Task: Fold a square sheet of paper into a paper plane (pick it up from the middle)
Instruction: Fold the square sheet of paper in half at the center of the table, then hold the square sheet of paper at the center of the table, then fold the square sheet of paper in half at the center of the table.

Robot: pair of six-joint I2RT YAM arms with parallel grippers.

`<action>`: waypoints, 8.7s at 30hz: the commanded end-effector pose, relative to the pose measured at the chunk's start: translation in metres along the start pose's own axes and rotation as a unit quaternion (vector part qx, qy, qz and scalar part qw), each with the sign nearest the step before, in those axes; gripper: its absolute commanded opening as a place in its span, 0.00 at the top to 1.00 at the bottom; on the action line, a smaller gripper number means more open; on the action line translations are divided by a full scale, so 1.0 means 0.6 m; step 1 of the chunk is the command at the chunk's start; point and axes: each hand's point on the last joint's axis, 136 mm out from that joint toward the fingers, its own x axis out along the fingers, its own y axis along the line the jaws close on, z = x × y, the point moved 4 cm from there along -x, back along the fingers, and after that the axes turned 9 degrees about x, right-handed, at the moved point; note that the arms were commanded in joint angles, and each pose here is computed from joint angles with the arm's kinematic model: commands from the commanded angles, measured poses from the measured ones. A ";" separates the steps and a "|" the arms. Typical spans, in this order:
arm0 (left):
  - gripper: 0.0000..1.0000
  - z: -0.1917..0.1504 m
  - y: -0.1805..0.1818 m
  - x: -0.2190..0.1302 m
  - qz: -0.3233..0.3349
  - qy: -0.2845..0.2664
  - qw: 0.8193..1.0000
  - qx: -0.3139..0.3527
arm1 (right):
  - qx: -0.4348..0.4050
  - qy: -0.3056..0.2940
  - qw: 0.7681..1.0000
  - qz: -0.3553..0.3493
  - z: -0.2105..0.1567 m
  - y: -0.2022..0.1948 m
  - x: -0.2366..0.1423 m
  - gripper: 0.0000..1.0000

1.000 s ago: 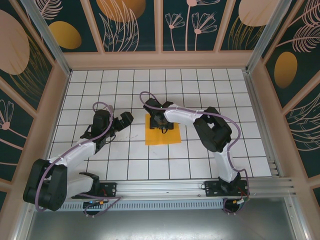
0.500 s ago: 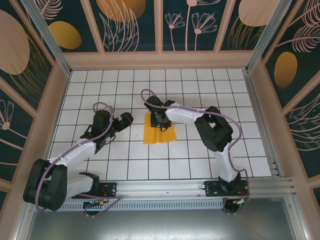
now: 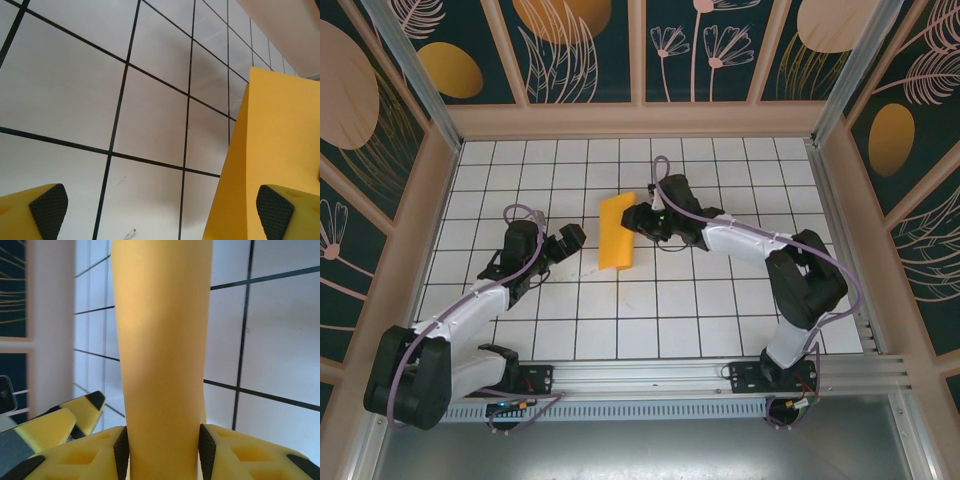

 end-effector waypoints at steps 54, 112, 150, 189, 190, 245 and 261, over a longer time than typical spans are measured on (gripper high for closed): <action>0.35 -0.039 -0.113 0.071 -0.171 0.135 0.975 0.031 | 0.064 -0.085 0.930 -0.351 -0.027 -0.228 -0.013 0.35; 0.37 -0.045 -0.117 0.079 -0.165 0.143 0.975 0.030 | 0.069 -0.082 0.900 -0.422 -0.051 -0.281 -0.012 0.38; 1.00 -0.150 -0.105 0.260 -0.036 0.306 0.950 0.053 | 0.064 -0.073 0.896 -0.434 -0.059 -0.297 -0.013 0.37; 1.00 -0.187 -0.061 0.264 0.002 0.333 0.941 0.057 | 0.080 -0.020 0.995 -0.051 -0.085 -0.175 -0.005 1.00; 1.00 -0.188 -0.060 0.263 0.002 0.334 0.941 0.058 | 0.083 -0.017 0.995 -0.055 -0.090 -0.185 -0.006 1.00; 1.00 -0.192 -0.060 0.265 -0.002 0.340 0.939 0.057 | 0.081 0.022 0.993 -0.085 -0.183 -0.221 0.000 1.00; 1.00 -0.192 -0.061 0.265 -0.004 0.341 0.938 0.057 | 0.083 0.032 0.993 -0.083 -0.198 -0.223 -0.007 1.00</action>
